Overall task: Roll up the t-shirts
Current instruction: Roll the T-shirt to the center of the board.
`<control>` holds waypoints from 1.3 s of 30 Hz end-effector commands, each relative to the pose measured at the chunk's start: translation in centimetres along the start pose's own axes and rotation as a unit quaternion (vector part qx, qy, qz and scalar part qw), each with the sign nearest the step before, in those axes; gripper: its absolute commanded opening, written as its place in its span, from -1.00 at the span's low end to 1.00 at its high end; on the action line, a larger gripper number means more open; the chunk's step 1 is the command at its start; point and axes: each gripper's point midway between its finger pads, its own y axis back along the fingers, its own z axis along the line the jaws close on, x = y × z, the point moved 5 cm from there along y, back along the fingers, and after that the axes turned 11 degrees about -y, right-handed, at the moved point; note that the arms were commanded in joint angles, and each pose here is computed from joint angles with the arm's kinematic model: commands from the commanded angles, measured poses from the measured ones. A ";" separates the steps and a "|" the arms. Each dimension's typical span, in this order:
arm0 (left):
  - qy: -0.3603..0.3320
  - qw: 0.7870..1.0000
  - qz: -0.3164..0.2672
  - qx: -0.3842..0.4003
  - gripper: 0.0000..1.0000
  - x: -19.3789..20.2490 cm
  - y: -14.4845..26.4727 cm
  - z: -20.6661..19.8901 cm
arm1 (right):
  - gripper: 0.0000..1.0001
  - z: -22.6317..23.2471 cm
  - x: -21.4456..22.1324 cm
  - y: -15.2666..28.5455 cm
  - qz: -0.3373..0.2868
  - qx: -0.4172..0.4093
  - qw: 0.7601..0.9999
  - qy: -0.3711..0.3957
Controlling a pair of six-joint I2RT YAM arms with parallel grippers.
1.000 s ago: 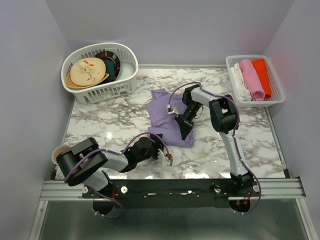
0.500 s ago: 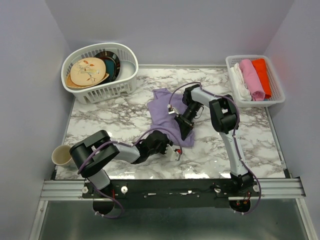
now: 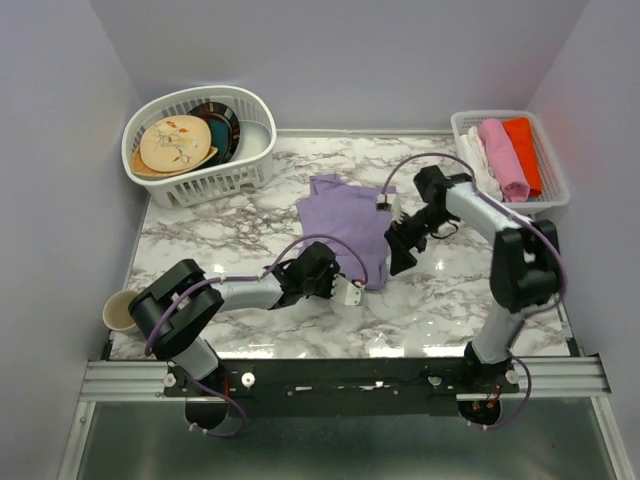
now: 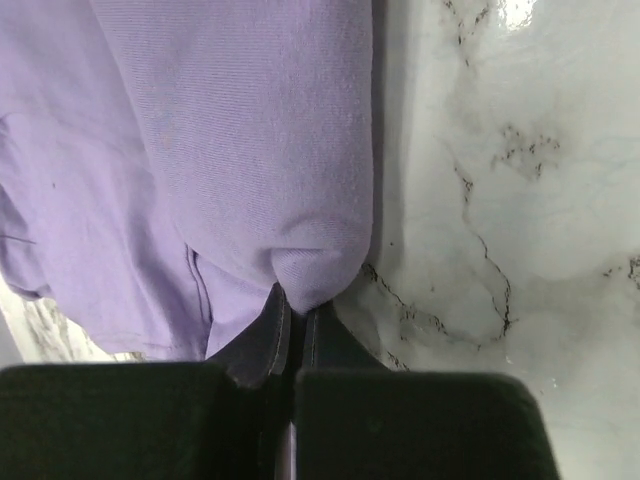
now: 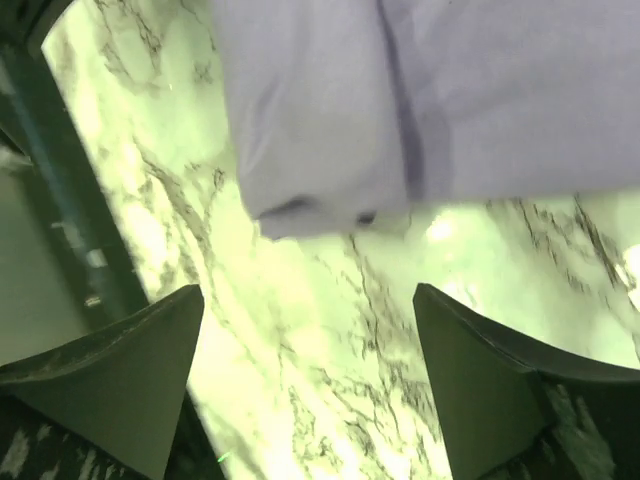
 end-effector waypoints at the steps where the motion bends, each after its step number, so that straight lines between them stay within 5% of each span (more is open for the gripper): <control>1: 0.052 0.995 -0.014 0.080 -1.00 0.1 0.9 -2.2 | 0.99 0.3 -0.1 2.5 -0.142 0.161 0.956 0.201; 4: 0.066 0.993 -0.032 0.094 -1.00 0.0 1.2 -1.4 | 0.99 2.9 2.0 1.9 -0.203 0.230 0.885 0.350; 5: 0.073 0.990 -0.034 0.112 -1.00 0.3 1.5 -1.7 | 0.99 5.4 0.5 2.9 -0.247 0.266 0.828 0.428; 6: 0.074 0.988 -0.055 0.125 -1.00 -0.2 1.6 -1.6 | 0.99 4.8 2.5 0.6 -0.232 0.272 0.825 0.438; 8: 0.083 0.984 -0.064 0.141 -1.00 -0.7 1.9 -1.1 | 0.99 6.6 2.0 -0.4 -0.252 0.278 0.780 0.501; 11: 0.103 0.978 -0.081 0.159 -1.00 -1.2 2.3 -0.4 | 0.99 7.5 2.0 -1.8 -0.249 0.289 0.764 0.521; 28: 0.161 0.965 -0.115 0.173 -1.00 -1.7 2.6 1.5 | 0.93 6.9 -0.3 -6.9 -0.206 0.277 0.784 0.516; 34: 0.206 0.952 -0.135 0.180 -1.00 -1.0 3.1 2.4 | 0.22 6.2 0.7 -8.0 -0.176 0.266 0.799 0.510; 39: 0.237 0.944 -0.139 0.180 -1.00 -0.4 3.2 2.7 | 0.22 5.9 1.7 -8.5 -0.140 0.250 0.825 0.488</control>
